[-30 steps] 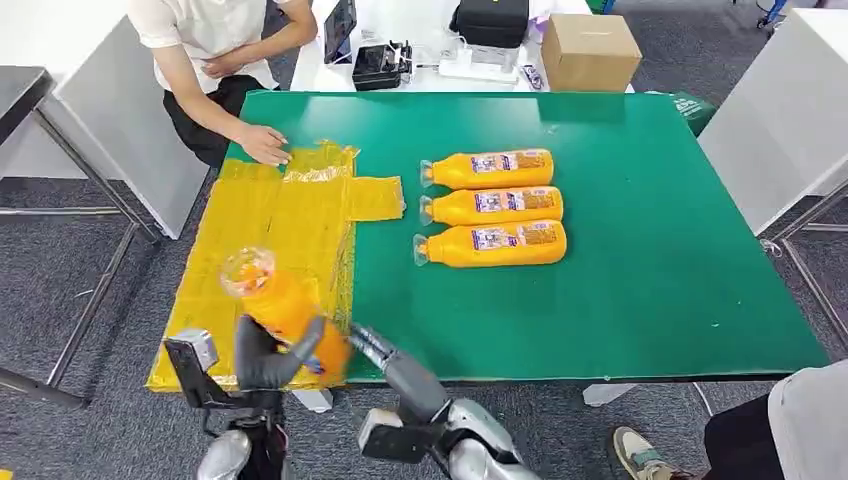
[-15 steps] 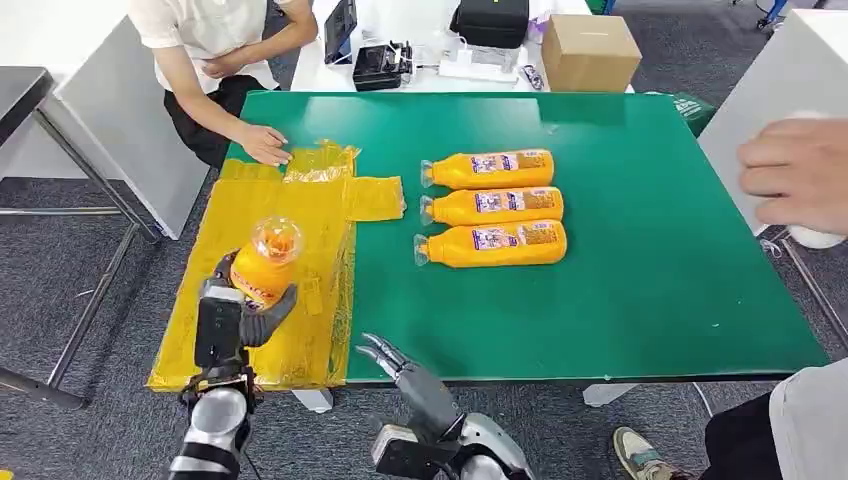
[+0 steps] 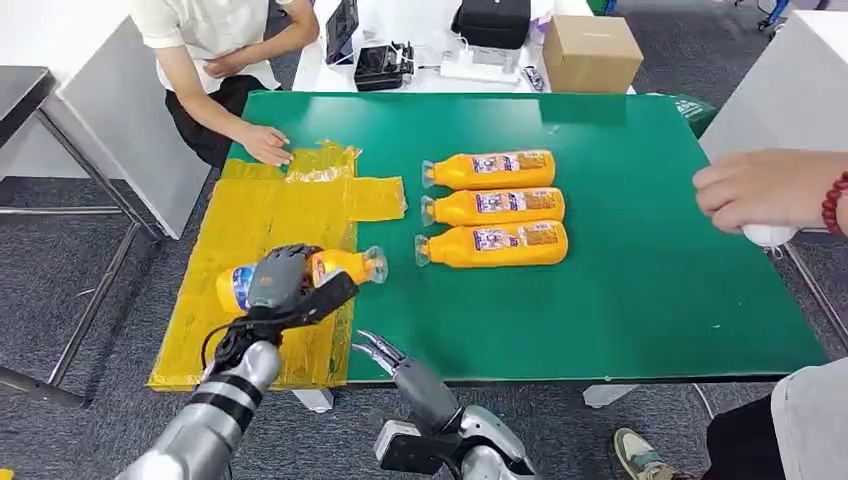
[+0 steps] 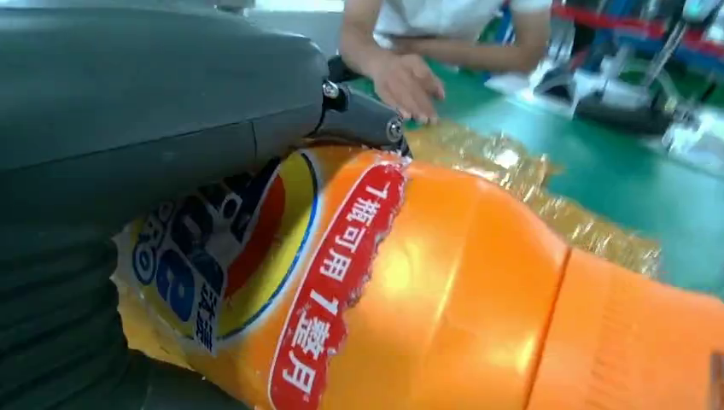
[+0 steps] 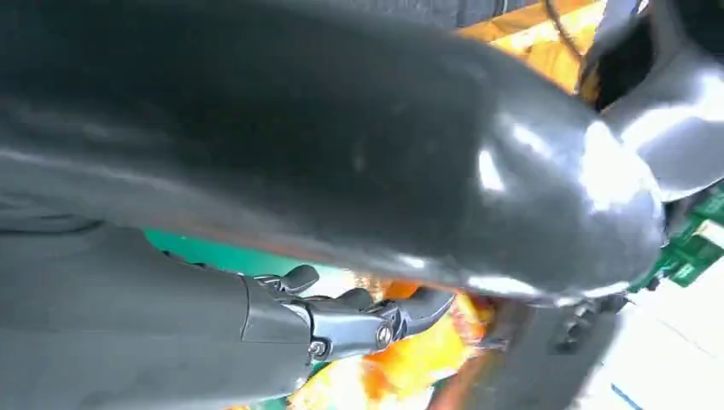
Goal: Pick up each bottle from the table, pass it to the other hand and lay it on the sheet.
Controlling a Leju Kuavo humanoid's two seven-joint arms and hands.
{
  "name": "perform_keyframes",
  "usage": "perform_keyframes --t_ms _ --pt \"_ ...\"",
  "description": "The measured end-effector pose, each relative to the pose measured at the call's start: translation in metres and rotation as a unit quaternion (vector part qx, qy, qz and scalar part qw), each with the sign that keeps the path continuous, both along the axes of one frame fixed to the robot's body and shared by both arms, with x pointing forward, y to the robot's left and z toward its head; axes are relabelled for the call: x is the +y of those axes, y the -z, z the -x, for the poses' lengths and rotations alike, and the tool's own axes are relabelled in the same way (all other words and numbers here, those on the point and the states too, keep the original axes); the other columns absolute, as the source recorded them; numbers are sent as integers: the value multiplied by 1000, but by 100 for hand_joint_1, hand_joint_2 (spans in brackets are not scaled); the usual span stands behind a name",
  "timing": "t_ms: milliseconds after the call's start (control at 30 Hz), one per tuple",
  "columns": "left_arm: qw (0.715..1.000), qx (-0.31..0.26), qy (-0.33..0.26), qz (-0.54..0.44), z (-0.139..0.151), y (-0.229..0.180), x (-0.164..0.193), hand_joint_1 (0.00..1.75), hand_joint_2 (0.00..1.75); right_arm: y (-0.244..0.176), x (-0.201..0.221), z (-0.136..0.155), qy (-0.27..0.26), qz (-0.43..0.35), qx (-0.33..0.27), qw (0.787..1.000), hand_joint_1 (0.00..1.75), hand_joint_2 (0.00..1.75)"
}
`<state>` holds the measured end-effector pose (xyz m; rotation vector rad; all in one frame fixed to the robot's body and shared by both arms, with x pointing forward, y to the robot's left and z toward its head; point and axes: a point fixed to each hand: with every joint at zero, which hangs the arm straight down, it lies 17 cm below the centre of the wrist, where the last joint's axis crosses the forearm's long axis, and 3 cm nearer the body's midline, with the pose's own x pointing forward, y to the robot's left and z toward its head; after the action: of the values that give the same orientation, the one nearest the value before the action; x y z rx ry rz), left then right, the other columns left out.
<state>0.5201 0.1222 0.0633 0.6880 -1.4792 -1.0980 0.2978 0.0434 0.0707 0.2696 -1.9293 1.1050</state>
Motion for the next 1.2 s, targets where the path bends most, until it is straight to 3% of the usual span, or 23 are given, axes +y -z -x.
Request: perform_keyframes --t_ms 33,67,100,133,167,467,867,1133,1200 --pt "999 12 3 -34 -1 10 0 175 175 -1 1 0 -3 -1 -1 1000 0 0" --pt "997 28 6 -68 -1 20 0 155 175 -1 1 1 -5 -3 -1 1000 0 0" --pt "995 42 10 -91 -2 28 0 51 175 -1 1 1 -6 -3 0 1000 0 0" --pt "992 56 14 -108 -2 34 1 16 175 -1 1 1 -7 -4 1 1000 0 0" --pt "991 68 16 -117 -3 39 2 0 175 -2 1 1 -8 -4 1 1000 0 0" --pt "983 154 37 -91 -6 55 3 0 175 1 1 2 -11 -10 6 1000 0 0" --pt "981 172 86 20 1 43 -27 0 175 8 -2 2 -3 -15 11 1000 0 0" --pt "969 164 124 137 16 25 -60 0 175 11 -5 1 3 -16 13 1000 0 0" --pt "956 157 132 208 23 11 -69 0 175 13 -7 2 5 -14 12 1000 0 0"
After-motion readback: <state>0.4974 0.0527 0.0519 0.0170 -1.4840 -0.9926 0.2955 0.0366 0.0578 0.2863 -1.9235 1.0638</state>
